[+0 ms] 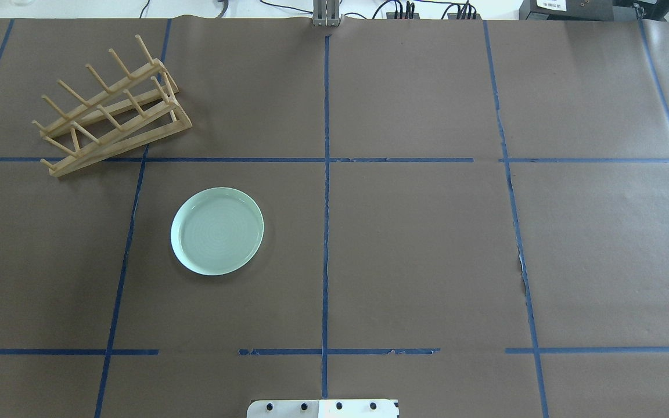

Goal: Place plate on rack
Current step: 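Move the left gripper down toward the pale green plate's rim, then close the left gripper on the plate's rim nearest the rack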

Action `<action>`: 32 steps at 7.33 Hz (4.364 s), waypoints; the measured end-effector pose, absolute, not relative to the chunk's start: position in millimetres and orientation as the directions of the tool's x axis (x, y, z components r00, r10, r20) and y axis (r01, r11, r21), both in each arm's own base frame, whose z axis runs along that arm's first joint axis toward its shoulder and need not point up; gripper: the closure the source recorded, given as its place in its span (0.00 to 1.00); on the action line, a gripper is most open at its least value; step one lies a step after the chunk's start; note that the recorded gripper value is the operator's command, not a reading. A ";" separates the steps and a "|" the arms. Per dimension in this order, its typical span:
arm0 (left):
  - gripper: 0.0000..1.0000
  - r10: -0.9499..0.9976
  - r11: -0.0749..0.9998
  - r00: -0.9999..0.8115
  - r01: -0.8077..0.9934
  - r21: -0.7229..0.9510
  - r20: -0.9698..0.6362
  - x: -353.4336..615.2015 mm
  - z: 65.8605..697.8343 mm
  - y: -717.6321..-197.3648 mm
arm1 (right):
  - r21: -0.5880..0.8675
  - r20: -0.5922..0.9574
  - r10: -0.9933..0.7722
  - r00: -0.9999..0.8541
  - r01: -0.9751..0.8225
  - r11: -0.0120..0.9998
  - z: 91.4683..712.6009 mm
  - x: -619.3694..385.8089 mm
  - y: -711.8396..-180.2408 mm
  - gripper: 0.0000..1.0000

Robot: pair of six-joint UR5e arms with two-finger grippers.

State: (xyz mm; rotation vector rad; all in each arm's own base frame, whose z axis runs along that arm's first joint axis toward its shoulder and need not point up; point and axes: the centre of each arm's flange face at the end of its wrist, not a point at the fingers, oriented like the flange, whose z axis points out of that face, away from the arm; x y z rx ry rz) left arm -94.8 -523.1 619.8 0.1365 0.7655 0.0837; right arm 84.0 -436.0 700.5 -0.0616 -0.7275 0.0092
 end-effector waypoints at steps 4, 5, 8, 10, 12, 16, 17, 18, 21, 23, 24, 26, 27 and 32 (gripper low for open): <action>0.00 0.124 0.989 0.716 -0.035 0.143 -0.687 -93.5 630.3 -519.3 | -0.059 0.664 0.030 0.747 0.013 0.998 700.2 84.0 -436.1 0.00; 0.00 0.128 0.989 0.716 -0.037 0.145 -0.687 -93.3 632.0 -518.6 | -0.059 0.664 0.029 0.747 0.013 0.998 700.3 84.0 -436.1 0.00; 0.00 0.109 0.991 0.696 -0.018 0.135 -0.710 -79.5 626.6 -518.9 | -0.059 0.664 0.030 0.747 0.013 0.998 700.4 84.0 -436.1 0.00; 0.00 0.035 0.996 0.653 0.040 0.081 -0.756 -16.8 574.0 -530.9 | -0.059 0.664 0.030 0.747 0.013 0.998 700.4 84.0 -436.1 0.00; 0.00 -0.092 0.993 0.603 0.119 -0.024 -0.792 77.9 490.7 -543.6 | -0.060 0.664 0.030 0.747 0.013 0.998 700.4 84.0 -436.0 0.00; 0.00 -0.344 0.937 0.570 0.261 -0.233 -0.746 311.0 348.7 -539.8 | -0.059 0.664 0.030 0.747 0.012 0.998 700.3 84.0 -436.2 0.00; 0.00 -0.367 0.929 0.601 0.269 -0.252 -0.710 367.5 338.3 -532.2 | -0.059 0.664 0.030 0.747 0.012 0.998 700.3 84.0 -436.1 0.00; 0.00 -0.381 0.925 0.638 0.268 -0.271 -0.669 415.7 327.8 -530.4 | -0.059 0.664 0.030 0.747 0.013 0.998 700.3 84.0 -436.1 0.00; 0.00 -0.367 0.930 0.696 0.262 -0.257 -0.618 504.2 292.2 -521.5 | -0.059 0.664 0.030 0.747 0.012 0.998 700.2 84.0 -436.2 0.00; 0.06 -0.359 0.933 0.709 0.247 -0.263 -0.607 540.4 278.3 -508.7 | -0.058 0.664 0.029 0.747 0.013 0.998 700.1 84.0 -436.2 0.00; 0.11 -0.354 0.934 0.712 0.239 -0.265 -0.606 549.7 274.6 -502.6 | -0.058 0.664 0.029 0.747 0.013 0.998 700.2 84.0 -436.1 0.00; 0.21 -0.347 0.936 0.714 0.230 -0.265 -0.607 557.5 271.0 -496.8 | -0.059 0.664 0.030 0.747 0.013 0.998 700.2 84.0 -436.1 0.00; 0.21 -0.346 0.937 0.716 0.227 -0.266 -0.606 559.3 271.8 -494.8 | -0.058 0.664 0.029 0.747 0.013 0.998 700.1 84.0 -436.2 0.00; 1.00 -0.347 0.936 0.724 0.225 -0.271 -0.596 562.9 279.3 -492.2 | -0.059 0.664 0.030 0.747 0.013 0.998 700.2 84.0 -436.1 0.00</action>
